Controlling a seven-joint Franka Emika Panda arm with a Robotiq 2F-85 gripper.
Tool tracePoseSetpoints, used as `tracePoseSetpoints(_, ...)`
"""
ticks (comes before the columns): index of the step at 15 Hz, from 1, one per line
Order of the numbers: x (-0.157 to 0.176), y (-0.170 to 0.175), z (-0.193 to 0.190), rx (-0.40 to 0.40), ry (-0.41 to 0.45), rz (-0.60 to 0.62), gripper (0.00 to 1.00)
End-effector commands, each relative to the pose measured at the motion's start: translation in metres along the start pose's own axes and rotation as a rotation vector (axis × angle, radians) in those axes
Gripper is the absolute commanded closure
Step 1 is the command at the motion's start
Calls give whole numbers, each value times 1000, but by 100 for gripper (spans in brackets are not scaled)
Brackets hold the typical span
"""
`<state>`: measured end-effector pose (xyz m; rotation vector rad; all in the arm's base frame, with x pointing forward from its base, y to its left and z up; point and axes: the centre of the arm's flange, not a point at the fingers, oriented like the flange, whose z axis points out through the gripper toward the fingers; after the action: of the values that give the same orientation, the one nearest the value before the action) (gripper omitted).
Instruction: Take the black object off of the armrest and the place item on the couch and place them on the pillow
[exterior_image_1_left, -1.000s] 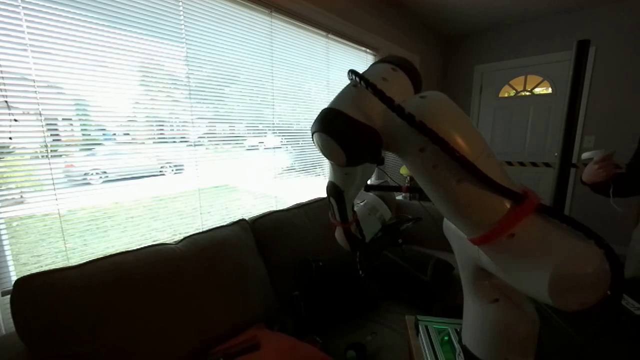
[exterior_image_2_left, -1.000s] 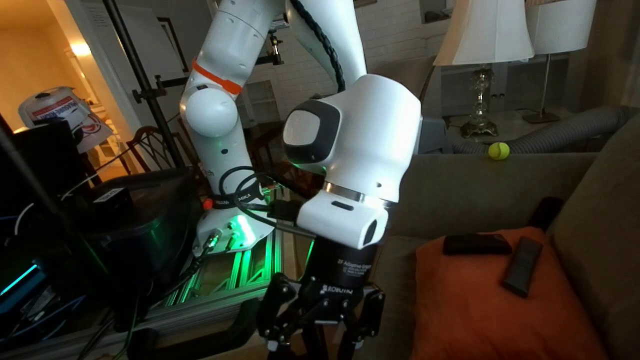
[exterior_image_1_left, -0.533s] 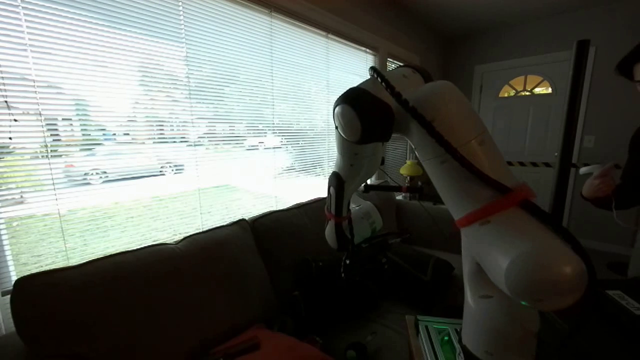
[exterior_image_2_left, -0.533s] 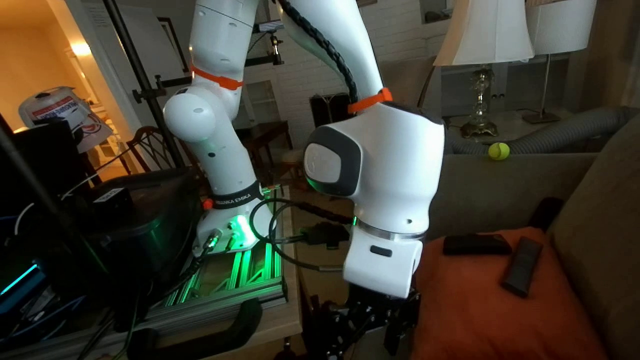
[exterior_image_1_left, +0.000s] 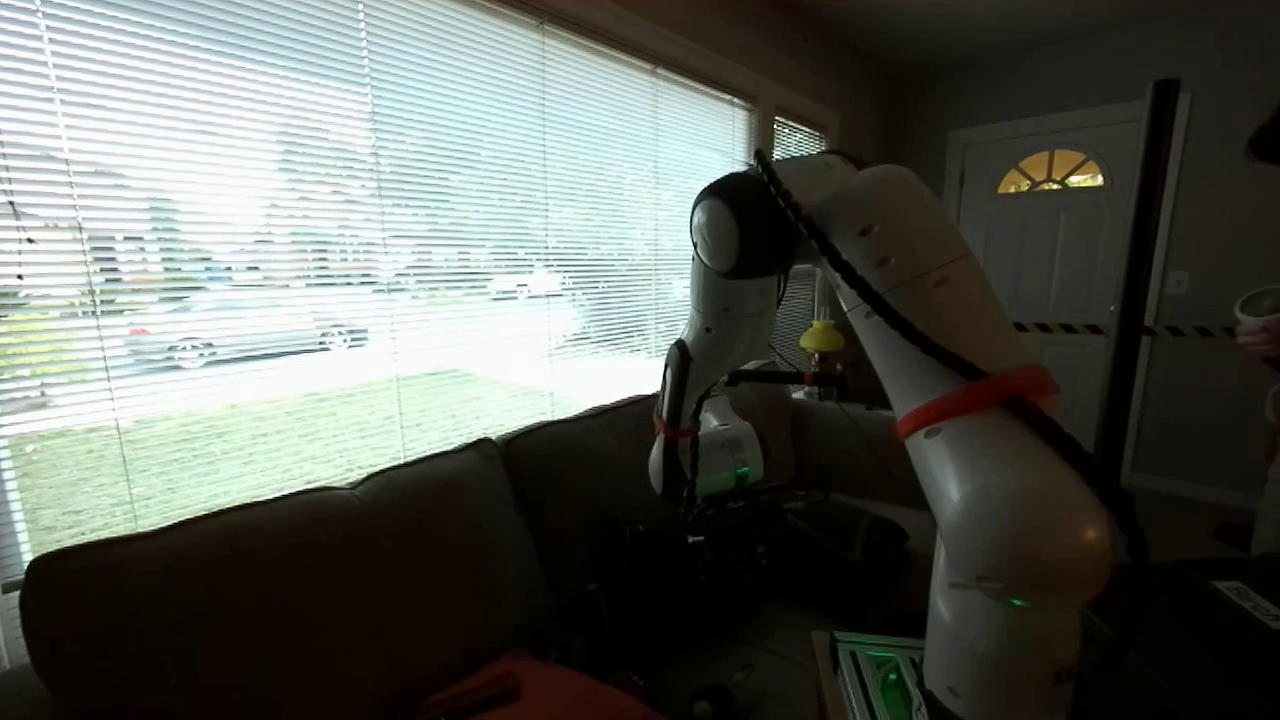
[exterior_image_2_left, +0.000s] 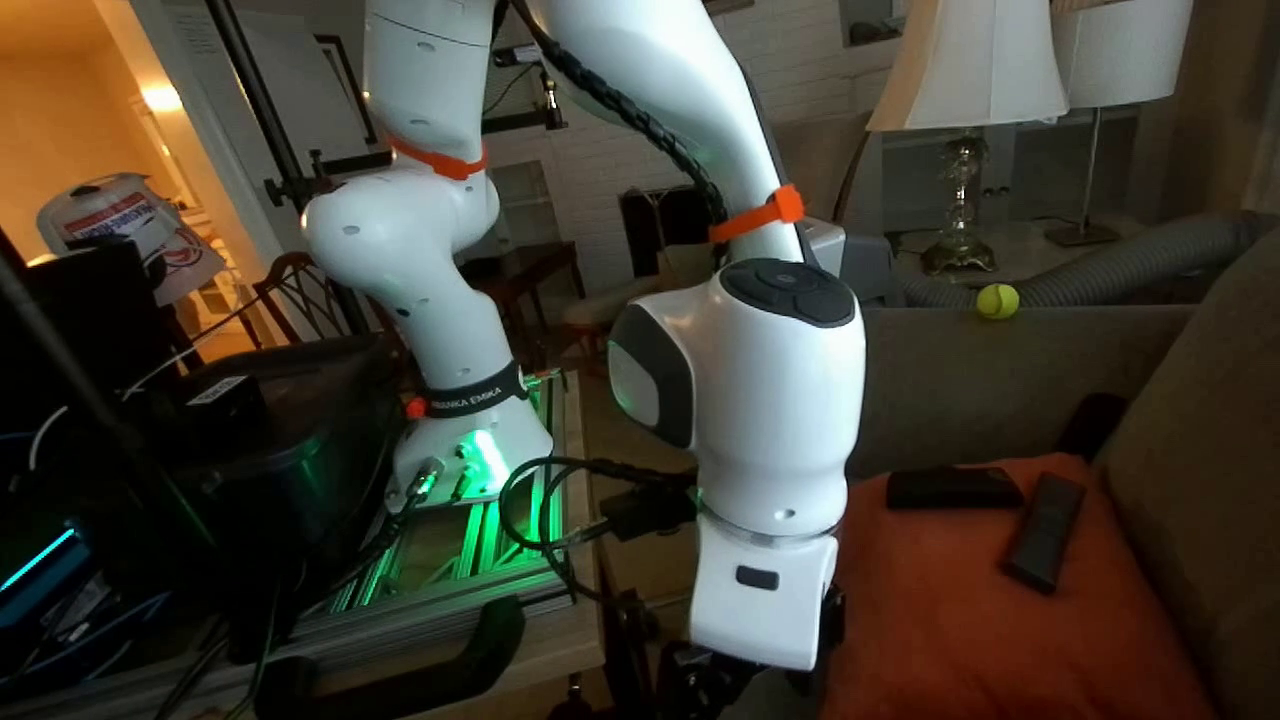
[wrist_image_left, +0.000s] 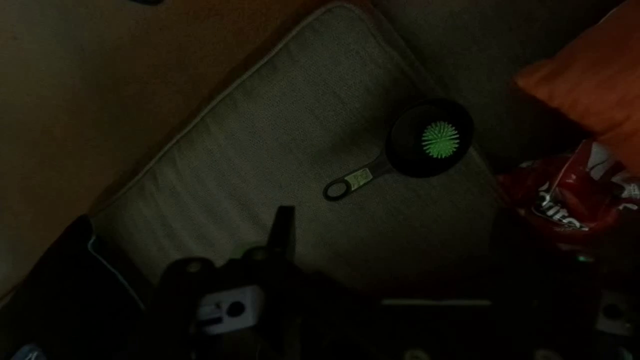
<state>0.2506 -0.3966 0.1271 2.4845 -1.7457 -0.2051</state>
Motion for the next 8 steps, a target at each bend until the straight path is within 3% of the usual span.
tracePoseSetpoints(1,0,-1,0,1,0,-1,0)
tracePoseSetpoints(8,30,52,37,5,68,-21,0)
